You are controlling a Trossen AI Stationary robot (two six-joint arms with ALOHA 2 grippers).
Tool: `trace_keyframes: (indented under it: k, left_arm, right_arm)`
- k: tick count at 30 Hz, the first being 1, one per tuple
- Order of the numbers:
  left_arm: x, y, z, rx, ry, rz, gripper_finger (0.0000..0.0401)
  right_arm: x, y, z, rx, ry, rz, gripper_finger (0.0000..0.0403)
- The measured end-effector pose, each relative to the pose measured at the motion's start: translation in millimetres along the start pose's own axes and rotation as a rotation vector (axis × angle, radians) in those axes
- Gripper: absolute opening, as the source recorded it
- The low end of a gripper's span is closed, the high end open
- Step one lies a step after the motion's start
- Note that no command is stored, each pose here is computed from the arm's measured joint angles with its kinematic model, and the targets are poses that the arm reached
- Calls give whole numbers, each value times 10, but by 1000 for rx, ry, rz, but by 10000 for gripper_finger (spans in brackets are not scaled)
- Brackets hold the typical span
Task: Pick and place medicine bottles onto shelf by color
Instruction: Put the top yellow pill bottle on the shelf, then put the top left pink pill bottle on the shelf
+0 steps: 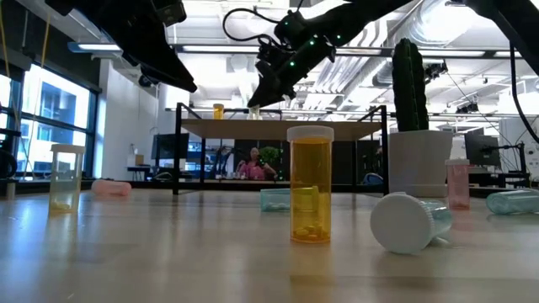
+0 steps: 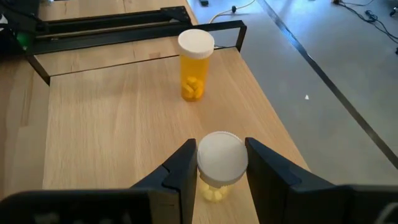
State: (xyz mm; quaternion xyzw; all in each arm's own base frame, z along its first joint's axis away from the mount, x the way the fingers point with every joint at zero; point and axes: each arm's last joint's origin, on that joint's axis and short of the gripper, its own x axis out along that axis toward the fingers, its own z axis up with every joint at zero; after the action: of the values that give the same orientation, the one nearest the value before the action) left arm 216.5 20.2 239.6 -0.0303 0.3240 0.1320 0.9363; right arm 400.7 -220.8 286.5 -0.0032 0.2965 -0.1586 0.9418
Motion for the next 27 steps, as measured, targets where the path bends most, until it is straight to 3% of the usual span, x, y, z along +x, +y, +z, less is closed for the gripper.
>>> trace_keyframes:
  k: [13,27]
  left_arm:
    - [0,-1,0,0,0,-1,172]
    - [0,-1,0,0,0,-1,172]
  right_arm:
    - [1,-2,-6,-3,6,-10,160]
    - [-155,-6,102,-34,-39,-24,161]
